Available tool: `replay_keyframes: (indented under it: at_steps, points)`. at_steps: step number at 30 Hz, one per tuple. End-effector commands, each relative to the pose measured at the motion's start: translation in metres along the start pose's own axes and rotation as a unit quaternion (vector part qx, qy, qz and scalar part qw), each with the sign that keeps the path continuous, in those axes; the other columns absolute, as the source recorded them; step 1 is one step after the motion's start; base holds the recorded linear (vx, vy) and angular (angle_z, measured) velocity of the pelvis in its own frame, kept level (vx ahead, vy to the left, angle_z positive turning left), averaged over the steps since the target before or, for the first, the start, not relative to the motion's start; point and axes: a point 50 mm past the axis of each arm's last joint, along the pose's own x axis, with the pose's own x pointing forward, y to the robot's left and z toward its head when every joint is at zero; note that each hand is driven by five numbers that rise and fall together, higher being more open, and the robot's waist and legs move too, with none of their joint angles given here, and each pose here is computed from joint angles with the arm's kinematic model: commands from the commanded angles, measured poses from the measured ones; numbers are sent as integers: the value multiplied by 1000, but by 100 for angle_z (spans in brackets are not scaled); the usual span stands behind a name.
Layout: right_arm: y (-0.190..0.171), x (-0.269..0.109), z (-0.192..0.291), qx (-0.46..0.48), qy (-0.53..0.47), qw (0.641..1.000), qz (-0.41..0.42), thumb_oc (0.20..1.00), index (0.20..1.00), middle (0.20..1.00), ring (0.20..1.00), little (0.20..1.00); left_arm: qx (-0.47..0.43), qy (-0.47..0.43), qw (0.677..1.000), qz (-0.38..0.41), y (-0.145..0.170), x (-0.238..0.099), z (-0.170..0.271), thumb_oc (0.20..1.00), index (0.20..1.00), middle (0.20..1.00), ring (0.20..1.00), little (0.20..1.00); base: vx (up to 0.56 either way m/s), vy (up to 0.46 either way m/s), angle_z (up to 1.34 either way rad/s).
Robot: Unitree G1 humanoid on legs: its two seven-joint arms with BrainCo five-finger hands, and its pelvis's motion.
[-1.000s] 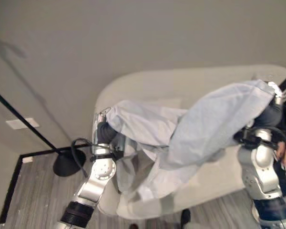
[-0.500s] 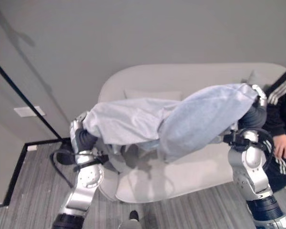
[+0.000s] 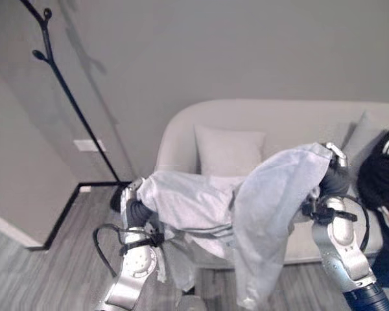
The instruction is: Hang the clothes on the sofa on the clothes rack.
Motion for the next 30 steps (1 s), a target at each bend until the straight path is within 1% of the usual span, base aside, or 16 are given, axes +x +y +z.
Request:
replay_keyframes:
  at_steps: [1,4,5,6,7,12,17,19,22,23,24,25,26,28,30]
  points:
    - [11,23,30,34,-92,995,12,200,200,200,200,200,-20,-107,994,5,8,25,33,200,200,200,200,200,-111,84,15]
    - [10,23,27,35,-86,996,8,200,200,200,200,200,-36,-107,993,-20,0,22,35,200,200,200,200,200,-32,138,35]
    - [13,22,29,30,-89,995,13,200,200,200,200,200,-54,-96,993,-41,-7,18,35,200,200,200,200,200,-13,165,51]
    - [13,22,29,29,-89,996,14,200,200,200,200,200,-55,-95,993,-41,-7,18,35,200,200,200,200,200,-23,408,59]
    - [15,21,29,12,-94,995,19,200,200,200,200,200,-70,-90,991,-67,-15,14,35,200,200,200,200,200,-23,280,52]
    - [8,18,27,-2,-89,996,5,200,200,200,200,200,-77,-97,989,-81,-23,12,38,200,200,200,200,200,-5,330,30]
    - [2,14,24,-10,-81,997,-5,200,200,200,200,200,-109,-104,985,-87,-35,13,46,200,200,200,200,200,80,469,29]
    - [-4,8,18,-29,-63,998,-11,200,200,200,200,200,-110,-102,982,-117,-43,9,45,200,200,200,200,200,210,590,33]
    - [-9,1,12,-34,-46,998,-24,200,200,200,200,200,-101,-102,981,-129,-42,8,42,200,200,200,200,200,124,413,3]
    - [-11,-2,4,-31,-27,998,-36,200,200,200,200,200,-73,-121,981,-135,-36,13,43,200,200,200,200,200,55,280,-8]
    - [-10,-2,3,-30,-27,999,-37,200,200,200,200,200,-72,-121,981,-135,-36,13,43,200,200,200,200,200,69,396,-8]
    - [-10,-3,1,-25,-23,999,-40,200,200,200,200,200,-60,-132,981,-130,-32,16,44,200,200,200,200,200,19,420,-2]
    - [-4,-2,0,-23,-27,999,-40,200,200,200,200,200,-40,-136,984,-107,-25,21,42,200,200,200,200,200,18,413,-9]
    - [-2,-2,0,-18,-29,999,-38,200,200,200,200,200,-33,-133,986,-97,-22,22,39,200,200,200,200,200,40,370,-42]
    - [-2,-7,-1,-6,-21,999,-36,200,200,200,200,200,-18,-124,987,-103,-20,19,34,200,200,200,200,200,112,343,-40]
